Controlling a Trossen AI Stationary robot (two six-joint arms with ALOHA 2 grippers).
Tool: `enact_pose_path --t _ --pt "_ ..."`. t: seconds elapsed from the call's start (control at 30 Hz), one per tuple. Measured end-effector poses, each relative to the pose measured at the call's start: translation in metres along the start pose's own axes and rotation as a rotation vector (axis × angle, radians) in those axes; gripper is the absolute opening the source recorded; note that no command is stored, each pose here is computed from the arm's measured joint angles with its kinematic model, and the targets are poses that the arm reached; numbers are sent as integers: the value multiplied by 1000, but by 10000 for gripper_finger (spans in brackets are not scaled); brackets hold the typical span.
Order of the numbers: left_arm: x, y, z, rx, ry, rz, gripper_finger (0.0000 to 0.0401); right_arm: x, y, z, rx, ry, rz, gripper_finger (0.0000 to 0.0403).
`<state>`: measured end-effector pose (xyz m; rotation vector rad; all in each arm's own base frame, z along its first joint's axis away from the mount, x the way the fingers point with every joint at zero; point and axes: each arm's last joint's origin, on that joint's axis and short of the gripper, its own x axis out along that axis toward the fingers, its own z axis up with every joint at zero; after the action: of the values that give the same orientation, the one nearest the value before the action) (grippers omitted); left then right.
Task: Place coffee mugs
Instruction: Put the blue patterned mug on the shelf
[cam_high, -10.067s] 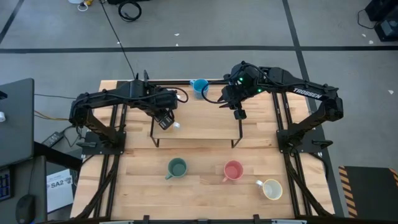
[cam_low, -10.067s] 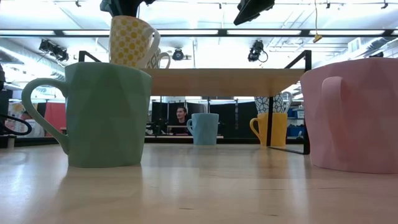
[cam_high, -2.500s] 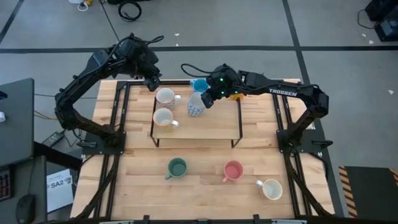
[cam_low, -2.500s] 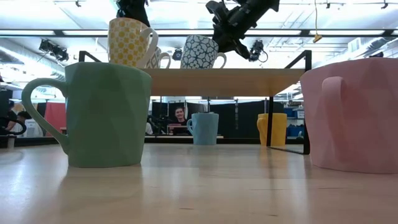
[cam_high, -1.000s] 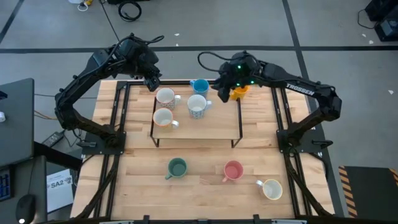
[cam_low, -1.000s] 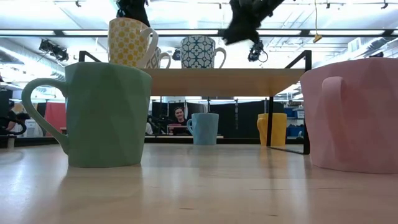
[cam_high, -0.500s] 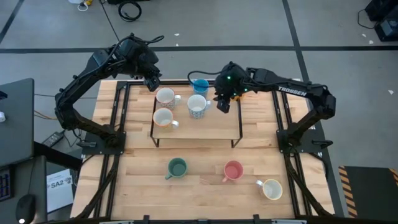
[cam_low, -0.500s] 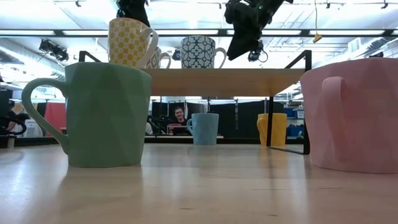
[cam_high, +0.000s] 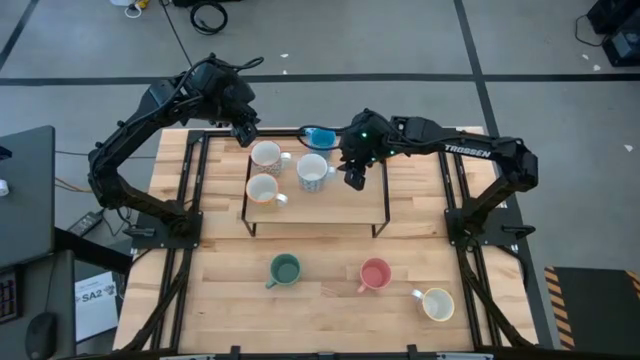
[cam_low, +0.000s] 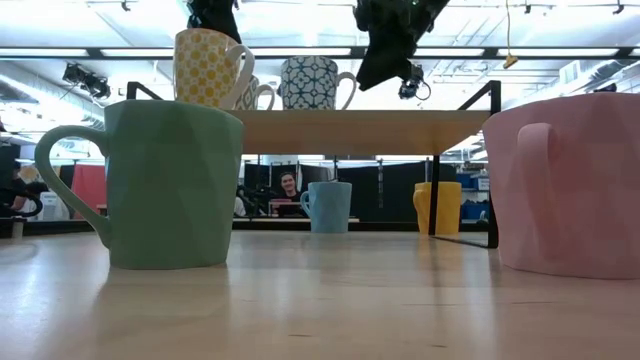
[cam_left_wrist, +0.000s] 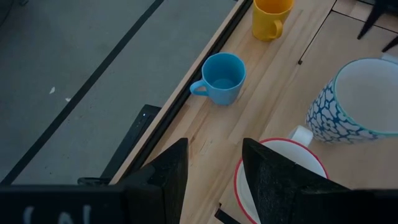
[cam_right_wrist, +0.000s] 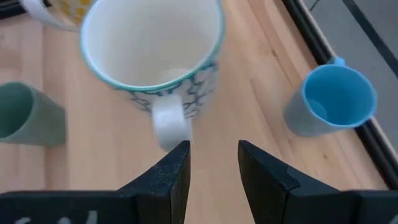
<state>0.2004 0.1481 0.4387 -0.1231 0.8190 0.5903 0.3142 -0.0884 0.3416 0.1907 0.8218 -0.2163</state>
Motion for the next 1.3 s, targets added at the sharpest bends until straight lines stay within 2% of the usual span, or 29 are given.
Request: enact_pose_path --t 0.33,0.47,0.67,0.83,1.1,1.3 --pt "0 0 0 0 0 0 157 2 5 11 -6 -114 -5 140" --pt "0 0 0 0 0 0 157 1 5 11 -14 -111 -9 140" --pt "0 0 0 0 0 0 157 -21 7 12 -88 -168 -6 140" --pt "0 0 0 0 0 0 157 -36 15 9 -132 -179 66 140" --pt "0 0 0 0 0 0 157 -24 31 7 -218 -146 115 140" --pt "0 0 0 -6 2 0 157 -11 34 9 -218 -137 115 140"
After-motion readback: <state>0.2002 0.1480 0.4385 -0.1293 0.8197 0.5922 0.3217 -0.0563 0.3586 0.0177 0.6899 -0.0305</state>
